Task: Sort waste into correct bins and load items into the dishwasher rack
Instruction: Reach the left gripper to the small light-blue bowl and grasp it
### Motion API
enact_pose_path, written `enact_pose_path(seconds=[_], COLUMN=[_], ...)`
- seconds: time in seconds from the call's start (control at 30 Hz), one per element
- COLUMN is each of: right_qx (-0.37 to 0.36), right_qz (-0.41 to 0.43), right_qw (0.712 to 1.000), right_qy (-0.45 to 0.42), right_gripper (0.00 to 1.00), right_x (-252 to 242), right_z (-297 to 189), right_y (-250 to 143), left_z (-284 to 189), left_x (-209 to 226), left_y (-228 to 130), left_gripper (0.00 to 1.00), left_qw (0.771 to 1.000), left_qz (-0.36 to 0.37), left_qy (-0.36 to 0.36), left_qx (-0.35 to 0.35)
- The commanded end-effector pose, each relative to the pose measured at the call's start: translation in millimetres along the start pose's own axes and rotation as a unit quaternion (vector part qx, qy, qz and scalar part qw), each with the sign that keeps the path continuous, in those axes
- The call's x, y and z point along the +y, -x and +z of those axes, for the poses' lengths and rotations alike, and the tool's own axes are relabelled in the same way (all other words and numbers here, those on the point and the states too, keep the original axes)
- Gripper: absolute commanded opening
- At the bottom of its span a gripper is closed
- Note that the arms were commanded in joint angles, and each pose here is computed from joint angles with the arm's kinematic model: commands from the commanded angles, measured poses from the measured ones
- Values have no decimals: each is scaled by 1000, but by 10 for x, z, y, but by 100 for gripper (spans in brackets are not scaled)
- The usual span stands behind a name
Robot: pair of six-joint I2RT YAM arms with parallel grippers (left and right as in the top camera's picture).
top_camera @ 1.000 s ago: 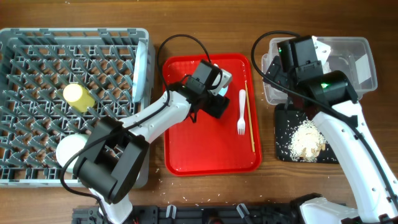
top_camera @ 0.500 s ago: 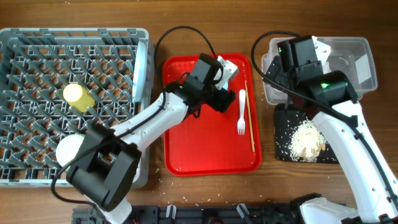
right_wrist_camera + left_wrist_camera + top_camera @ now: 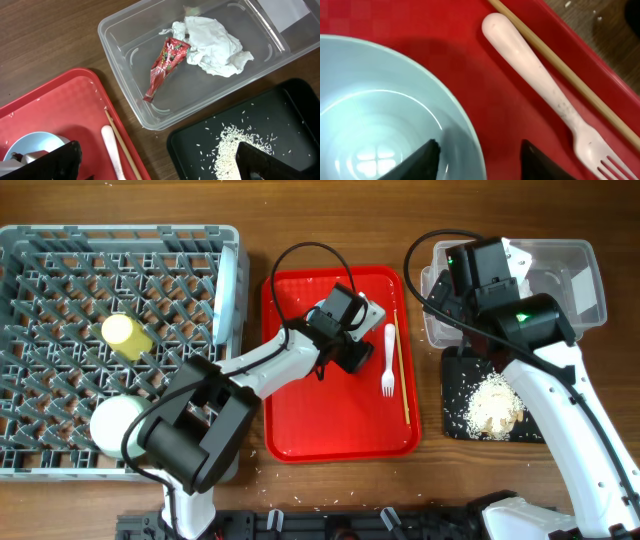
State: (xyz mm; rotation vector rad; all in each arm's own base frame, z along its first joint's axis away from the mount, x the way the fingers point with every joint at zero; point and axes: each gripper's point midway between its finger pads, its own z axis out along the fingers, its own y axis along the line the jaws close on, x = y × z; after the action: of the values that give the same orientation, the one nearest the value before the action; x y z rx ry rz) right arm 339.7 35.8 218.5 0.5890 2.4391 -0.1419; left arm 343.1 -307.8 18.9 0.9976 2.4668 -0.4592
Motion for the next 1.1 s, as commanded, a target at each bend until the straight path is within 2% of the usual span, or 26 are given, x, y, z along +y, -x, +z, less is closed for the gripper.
enact_pose_path(seconds=[0.0, 0.13, 0.33, 0.47, 0.6, 0.7, 0.93, 1.07], right_qx=[-8, -8, -8, -8, -8, -8, -8, -8], right_qz=[11, 11, 11, 11, 11, 11, 11, 11], right_qw=[1000, 1000, 1000, 1000, 1000, 1000, 1000, 1000], right_qy=[9, 9, 9, 9, 9, 9, 9, 9], right_gripper=[100, 100, 100, 100, 100, 100, 100, 100], right_x=[22, 23, 22, 23, 23, 22, 23, 23], right_z=[-59, -59, -59, -59, -59, -59, -59, -59], right_y=[56, 56, 56, 56, 56, 56, 56, 56], left_z=[17, -42, -141, -168, -221, -309, -790, -1092], left_x=[39, 31, 16, 12, -9, -25, -120, -305], left_y=[50, 114, 197, 220, 264, 333, 654, 810], left_gripper=[37, 31, 12, 4, 4, 4, 4, 4], left_qw=[1000, 1000, 999, 999, 998, 996, 991, 986], left_qz=[1, -15, -13, -34, -40, -73, -60, -46], left_qy=[8, 8, 8, 8, 4, 1, -6, -46], left_qx=[-10, -21, -34, -38, -46, -58, -120, -154])
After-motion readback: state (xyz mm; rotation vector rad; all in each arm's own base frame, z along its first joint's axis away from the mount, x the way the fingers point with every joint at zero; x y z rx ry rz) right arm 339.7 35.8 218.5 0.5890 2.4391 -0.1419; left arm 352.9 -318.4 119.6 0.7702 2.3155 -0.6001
